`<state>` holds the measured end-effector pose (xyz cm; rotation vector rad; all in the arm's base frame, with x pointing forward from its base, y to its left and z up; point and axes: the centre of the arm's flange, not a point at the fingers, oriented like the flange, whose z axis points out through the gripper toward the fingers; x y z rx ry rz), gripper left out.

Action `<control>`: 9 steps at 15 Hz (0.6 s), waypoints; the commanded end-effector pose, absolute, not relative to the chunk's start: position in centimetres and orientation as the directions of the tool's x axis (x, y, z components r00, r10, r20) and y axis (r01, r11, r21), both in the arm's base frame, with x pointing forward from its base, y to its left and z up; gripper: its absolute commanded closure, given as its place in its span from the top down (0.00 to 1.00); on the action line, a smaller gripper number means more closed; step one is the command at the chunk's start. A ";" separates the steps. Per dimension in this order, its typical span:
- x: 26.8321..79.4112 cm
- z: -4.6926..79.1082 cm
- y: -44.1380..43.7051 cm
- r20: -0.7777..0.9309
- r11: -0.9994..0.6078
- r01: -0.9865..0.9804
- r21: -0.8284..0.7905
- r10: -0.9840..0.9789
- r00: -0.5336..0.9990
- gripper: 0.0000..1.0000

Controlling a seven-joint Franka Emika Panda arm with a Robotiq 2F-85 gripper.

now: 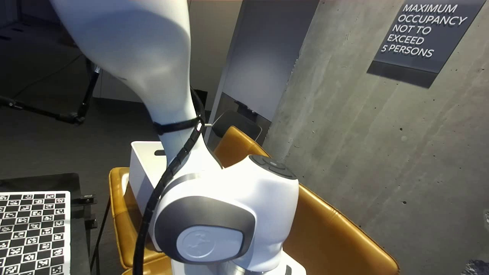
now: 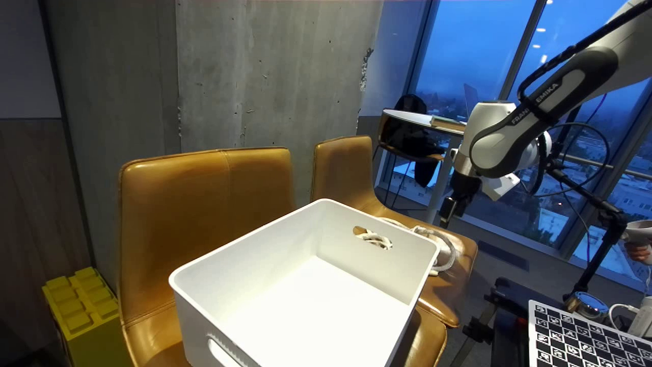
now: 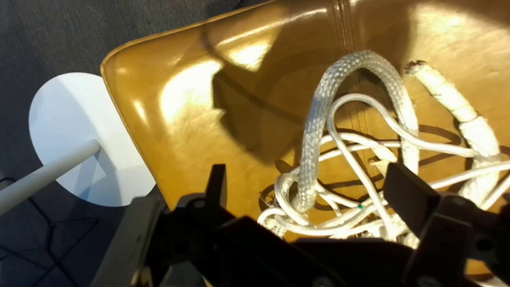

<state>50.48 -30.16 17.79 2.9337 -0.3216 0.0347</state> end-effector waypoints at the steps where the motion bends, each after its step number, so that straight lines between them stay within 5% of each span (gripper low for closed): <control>1: 51.7 14.7 -31.8 0.027 -0.951 -0.241 0.193 -0.240 0.970 1.00; 9: 53.1 12.8 -30.1 0.024 -0.961 -0.202 0.187 -0.201 0.979 1.00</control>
